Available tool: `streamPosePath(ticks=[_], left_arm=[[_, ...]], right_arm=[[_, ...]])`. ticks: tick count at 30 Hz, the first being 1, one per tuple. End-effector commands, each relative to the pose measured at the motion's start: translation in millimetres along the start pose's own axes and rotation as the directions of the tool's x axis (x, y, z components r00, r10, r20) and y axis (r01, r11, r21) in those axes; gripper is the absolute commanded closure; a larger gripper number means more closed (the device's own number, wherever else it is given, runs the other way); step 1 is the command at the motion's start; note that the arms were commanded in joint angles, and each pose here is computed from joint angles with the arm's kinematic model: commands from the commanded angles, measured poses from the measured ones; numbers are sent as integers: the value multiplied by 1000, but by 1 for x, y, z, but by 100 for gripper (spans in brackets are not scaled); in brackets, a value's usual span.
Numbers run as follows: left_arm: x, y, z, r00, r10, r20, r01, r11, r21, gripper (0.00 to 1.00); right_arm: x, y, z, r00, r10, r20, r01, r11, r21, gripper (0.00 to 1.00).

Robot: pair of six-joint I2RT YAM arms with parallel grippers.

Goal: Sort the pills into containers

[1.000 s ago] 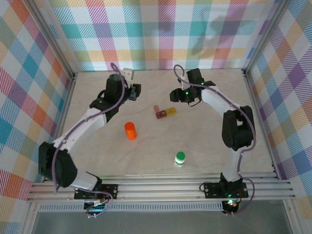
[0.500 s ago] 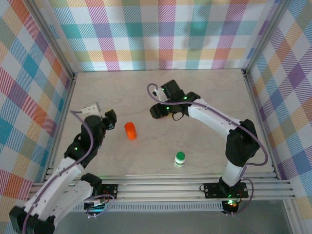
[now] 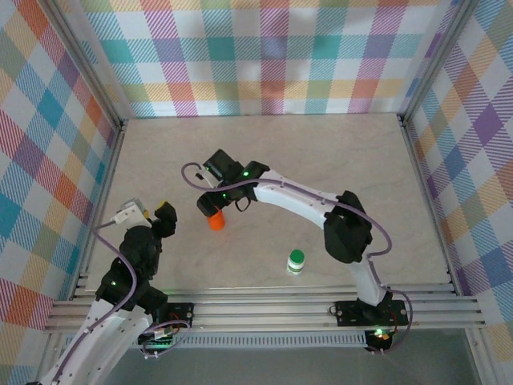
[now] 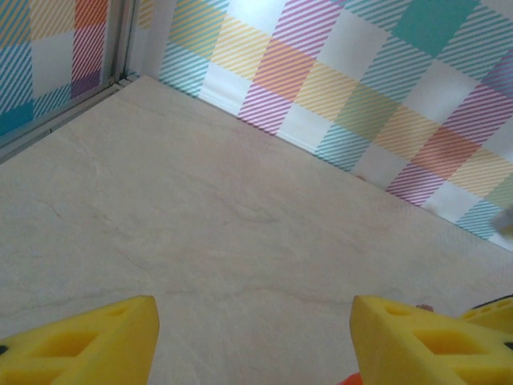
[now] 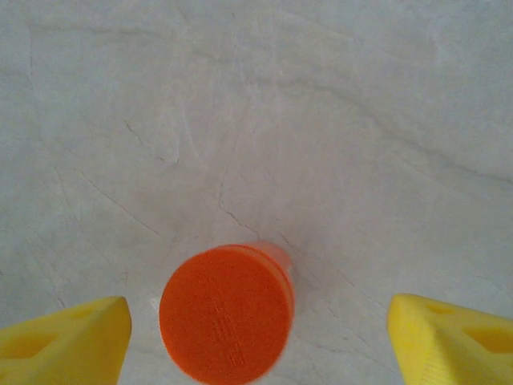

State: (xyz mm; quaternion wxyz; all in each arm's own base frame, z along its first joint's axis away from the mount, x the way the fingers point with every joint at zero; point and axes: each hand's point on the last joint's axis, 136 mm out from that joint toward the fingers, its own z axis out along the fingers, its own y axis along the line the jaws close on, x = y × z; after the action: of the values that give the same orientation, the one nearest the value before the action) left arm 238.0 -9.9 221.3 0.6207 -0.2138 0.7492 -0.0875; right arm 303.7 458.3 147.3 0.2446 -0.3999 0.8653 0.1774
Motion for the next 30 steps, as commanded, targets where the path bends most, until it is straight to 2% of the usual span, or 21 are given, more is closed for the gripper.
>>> streamPosePath(ticks=[1,6,11,16,20,23,30], left_arm=[[2,6,-2,999,-26,19,26,1000,-10,35],[2,8,-3,1000,-17,23,17,1000,-9,36],[6,9,-3,1000,-8,19,8,1000,-9,35],[10,6,0,1000,-4,11,4,1000,10,34],[14,2,2,1000,-6,2,6,999,33,34],[15,-10,5,1000,-19,2,19,996,89,34],[18,-60,21,999,18,-46,-5,963,268,34]], right_arm=[[7,4,7,998,-22,-58,22,1000,7,15],[18,4,28,992,-35,-124,38,999,19,17],[24,3,37,988,-38,-151,42,999,21,24],[23,7,31,989,-38,-146,40,999,7,44],[20,2,16,991,-28,-129,30,999,19,48],[18,-13,-5,994,40,-102,-39,999,13,51],[16,-65,-67,973,230,1,-229,972,-46,55]])
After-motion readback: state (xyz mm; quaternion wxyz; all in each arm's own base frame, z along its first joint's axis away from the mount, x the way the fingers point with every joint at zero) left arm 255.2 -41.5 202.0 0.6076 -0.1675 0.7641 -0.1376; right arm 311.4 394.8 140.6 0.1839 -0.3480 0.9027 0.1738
